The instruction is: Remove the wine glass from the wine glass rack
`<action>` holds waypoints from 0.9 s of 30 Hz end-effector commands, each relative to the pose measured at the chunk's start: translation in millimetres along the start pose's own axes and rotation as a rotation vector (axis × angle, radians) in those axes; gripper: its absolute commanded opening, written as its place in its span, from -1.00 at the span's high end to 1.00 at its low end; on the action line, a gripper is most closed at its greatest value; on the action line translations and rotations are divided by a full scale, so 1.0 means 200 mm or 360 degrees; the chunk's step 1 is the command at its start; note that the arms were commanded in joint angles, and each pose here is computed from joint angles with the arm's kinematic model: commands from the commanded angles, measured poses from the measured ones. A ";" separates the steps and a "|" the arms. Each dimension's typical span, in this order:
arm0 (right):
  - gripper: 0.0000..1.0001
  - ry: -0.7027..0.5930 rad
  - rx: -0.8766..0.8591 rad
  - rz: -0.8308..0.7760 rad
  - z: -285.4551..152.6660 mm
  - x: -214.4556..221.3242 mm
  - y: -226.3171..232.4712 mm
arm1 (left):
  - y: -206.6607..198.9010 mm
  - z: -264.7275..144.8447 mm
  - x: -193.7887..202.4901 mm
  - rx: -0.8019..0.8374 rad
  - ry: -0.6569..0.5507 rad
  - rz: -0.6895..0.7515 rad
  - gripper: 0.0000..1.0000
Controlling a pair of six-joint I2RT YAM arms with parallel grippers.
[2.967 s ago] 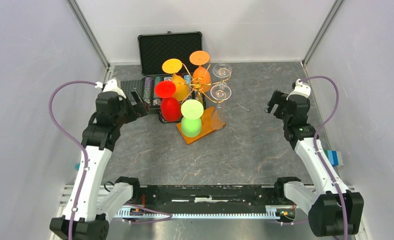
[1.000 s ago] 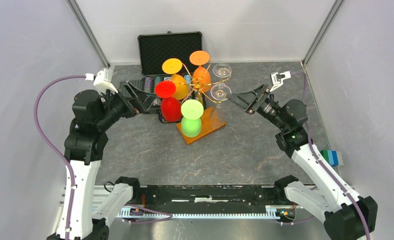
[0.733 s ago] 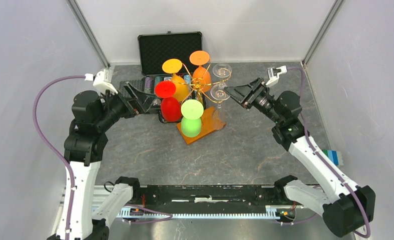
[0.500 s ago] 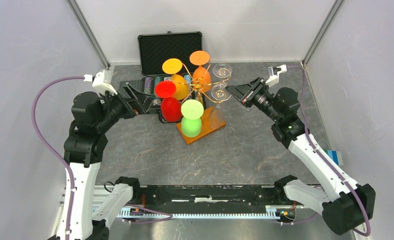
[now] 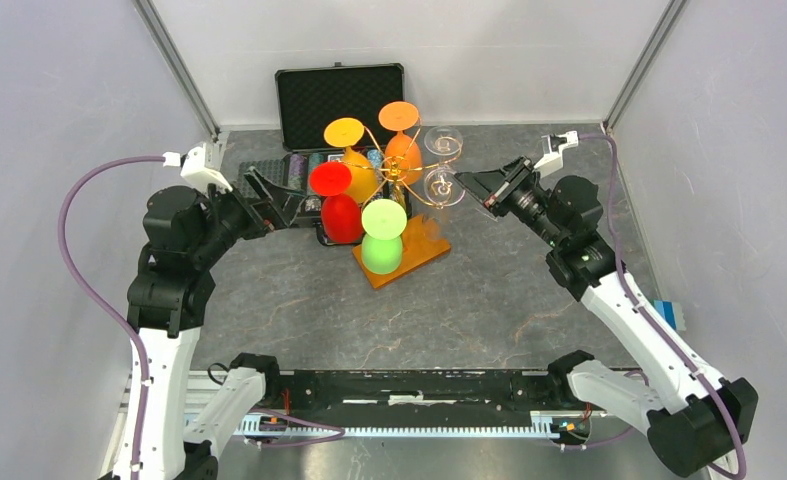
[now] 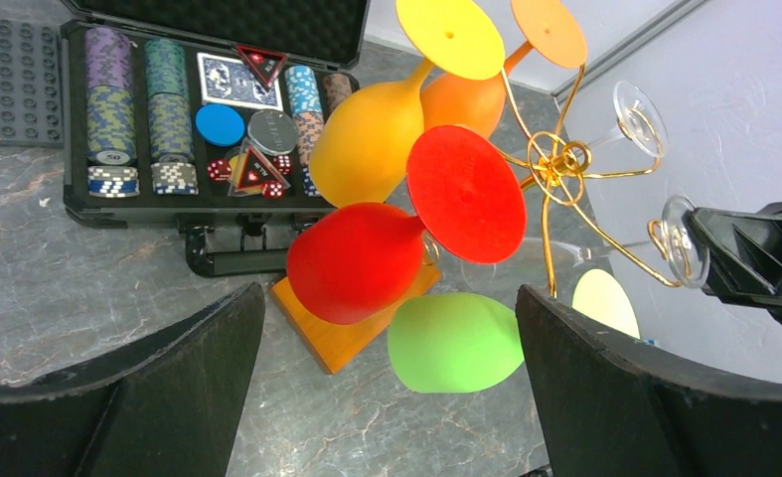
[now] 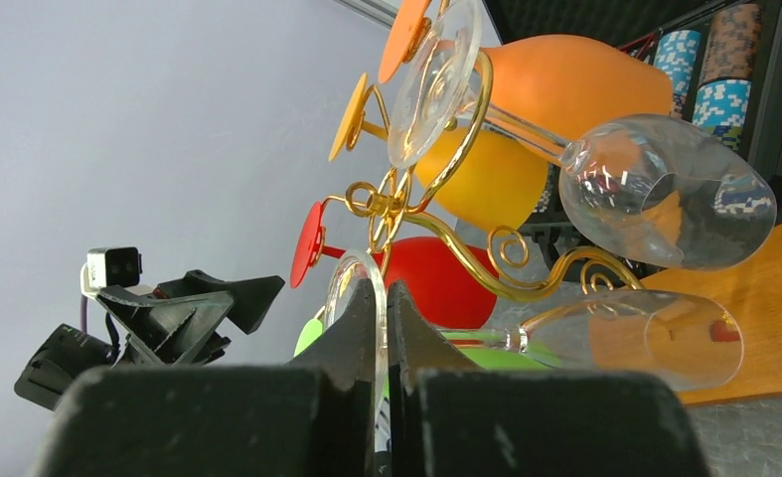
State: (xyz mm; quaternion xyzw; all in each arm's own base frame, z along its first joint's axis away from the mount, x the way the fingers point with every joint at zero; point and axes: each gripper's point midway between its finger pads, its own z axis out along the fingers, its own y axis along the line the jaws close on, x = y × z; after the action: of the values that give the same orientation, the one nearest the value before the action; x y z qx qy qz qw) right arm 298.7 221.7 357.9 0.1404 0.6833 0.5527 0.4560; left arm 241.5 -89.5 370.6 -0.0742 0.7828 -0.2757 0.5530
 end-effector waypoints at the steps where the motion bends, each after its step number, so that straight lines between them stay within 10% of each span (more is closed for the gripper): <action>1: 1.00 -0.0009 -0.0088 -0.0007 -0.04 -0.01 0.16 | 0.03 -0.01 -0.02 -0.0046 -0.0043 0.0078 -1.00; 27: 1.00 -0.0030 -0.0149 0.0007 0.08 0.06 0.30 | 0.05 -0.02 -0.01 -0.0078 -0.0033 0.0089 -1.00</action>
State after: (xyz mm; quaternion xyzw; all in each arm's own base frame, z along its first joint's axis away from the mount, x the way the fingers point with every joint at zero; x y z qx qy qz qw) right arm 277.5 263.9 366.0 0.1221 0.6891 0.5713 0.4288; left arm 244.0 -79.1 365.2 -0.0889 0.7864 -0.2487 0.5584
